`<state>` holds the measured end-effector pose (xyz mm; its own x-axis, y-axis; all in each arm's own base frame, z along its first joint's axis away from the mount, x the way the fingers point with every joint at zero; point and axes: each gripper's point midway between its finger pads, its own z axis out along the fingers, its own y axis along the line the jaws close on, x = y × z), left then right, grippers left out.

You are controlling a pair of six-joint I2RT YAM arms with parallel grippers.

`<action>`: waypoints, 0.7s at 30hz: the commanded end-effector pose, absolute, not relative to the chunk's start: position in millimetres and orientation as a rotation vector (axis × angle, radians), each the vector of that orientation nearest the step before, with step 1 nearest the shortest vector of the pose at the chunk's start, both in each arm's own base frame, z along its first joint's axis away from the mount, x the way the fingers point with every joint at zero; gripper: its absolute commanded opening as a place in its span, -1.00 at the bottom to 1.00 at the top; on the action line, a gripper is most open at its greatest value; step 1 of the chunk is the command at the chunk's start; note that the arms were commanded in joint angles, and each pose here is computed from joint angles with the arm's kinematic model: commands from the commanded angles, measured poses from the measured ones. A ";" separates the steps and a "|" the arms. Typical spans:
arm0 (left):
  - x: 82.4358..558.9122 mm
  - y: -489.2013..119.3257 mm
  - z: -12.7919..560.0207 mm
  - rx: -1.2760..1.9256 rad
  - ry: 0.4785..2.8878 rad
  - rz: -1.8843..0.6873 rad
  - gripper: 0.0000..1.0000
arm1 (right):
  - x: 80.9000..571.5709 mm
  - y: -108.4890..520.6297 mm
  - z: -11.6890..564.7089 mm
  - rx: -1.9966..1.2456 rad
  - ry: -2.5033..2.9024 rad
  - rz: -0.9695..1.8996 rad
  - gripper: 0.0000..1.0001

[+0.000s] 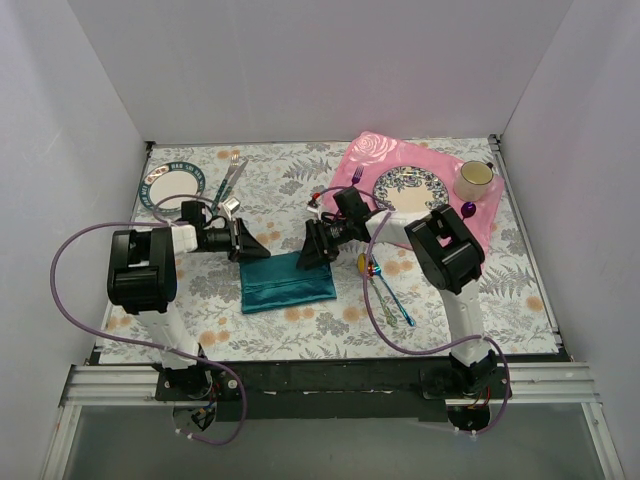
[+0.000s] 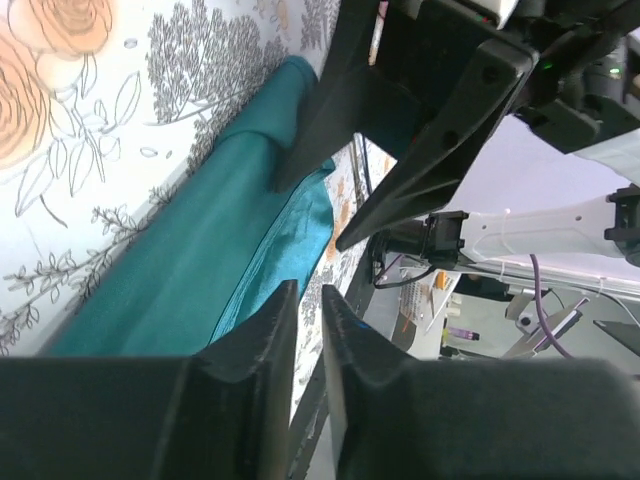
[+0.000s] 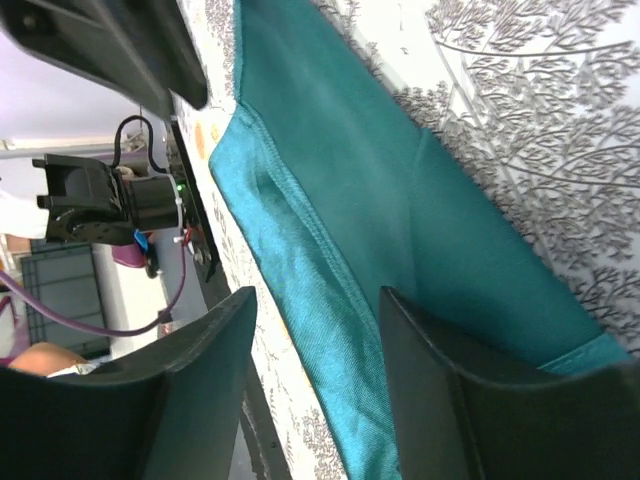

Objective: Fold the napkin into a case and place the utensils inside
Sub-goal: Smooth out the lower triangle-folded napkin at the center of the board.

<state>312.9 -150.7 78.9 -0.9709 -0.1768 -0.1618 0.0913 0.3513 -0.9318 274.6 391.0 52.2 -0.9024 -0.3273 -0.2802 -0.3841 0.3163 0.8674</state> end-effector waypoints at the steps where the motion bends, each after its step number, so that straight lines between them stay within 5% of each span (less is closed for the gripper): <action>1: 290.3 -149.4 62.3 -0.070 2.469 -1.618 -0.78 | 279.5 398.7 103.0 -0.767 2.351 1.642 0.14; 7: 292.6 -141.6 34.2 -0.125 2.576 -1.498 -0.92 | 303.5 408.8 137.3 -0.731 2.262 1.581 -0.07; 21: 292.1 -136.2 19.1 -0.173 2.634 -1.420 -0.99 | 301.9 389.9 25.3 -0.628 2.607 1.331 -0.28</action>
<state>288.7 -138.6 22.0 -0.9844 -0.1675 -0.0536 -0.0426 0.5228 -0.8514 316.0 404.3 51.5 -0.8940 -0.2513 -0.3710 -0.4474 0.4541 0.7705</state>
